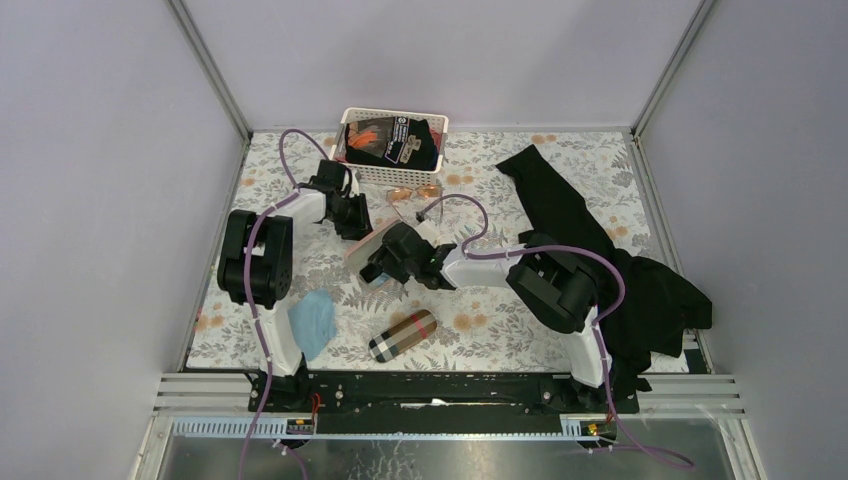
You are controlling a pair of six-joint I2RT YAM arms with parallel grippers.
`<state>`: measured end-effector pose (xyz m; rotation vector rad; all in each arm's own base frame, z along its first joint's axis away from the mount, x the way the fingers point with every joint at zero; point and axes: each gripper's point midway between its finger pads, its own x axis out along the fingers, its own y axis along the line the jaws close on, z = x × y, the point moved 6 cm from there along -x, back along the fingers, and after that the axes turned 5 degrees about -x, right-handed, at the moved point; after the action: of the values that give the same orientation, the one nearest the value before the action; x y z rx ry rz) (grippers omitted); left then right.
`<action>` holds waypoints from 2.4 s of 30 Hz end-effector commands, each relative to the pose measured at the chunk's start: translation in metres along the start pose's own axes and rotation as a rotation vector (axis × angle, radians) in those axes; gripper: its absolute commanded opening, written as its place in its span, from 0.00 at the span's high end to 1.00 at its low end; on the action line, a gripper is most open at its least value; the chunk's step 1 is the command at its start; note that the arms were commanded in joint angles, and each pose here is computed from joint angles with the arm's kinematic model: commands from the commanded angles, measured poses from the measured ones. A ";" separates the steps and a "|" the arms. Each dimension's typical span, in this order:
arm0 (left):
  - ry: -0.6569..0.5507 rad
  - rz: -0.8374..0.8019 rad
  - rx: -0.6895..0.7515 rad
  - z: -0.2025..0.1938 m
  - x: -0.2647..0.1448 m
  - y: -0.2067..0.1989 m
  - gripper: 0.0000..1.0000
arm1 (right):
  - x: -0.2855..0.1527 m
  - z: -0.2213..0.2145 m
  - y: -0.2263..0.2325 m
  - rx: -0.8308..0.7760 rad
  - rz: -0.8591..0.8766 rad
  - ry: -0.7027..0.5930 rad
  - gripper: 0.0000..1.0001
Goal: Organize the sunglasses
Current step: Place the sunglasses in the sunglasses case.
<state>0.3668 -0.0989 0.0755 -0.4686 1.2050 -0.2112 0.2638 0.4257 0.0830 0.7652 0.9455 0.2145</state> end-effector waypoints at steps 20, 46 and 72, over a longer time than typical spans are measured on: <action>0.032 0.001 0.020 -0.002 0.007 -0.002 0.63 | -0.021 0.000 0.003 0.030 0.003 -0.009 0.56; 0.025 0.009 0.028 -0.001 0.006 -0.003 0.63 | -0.025 0.002 0.004 0.002 -0.016 -0.006 0.37; -0.097 -0.018 0.034 0.019 -0.031 -0.018 0.63 | -0.074 0.045 -0.065 -0.192 0.019 0.021 0.91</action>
<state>0.3690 -0.1001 0.0945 -0.4472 1.1510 -0.2118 0.2426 0.3025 0.0937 0.6048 0.8843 0.2024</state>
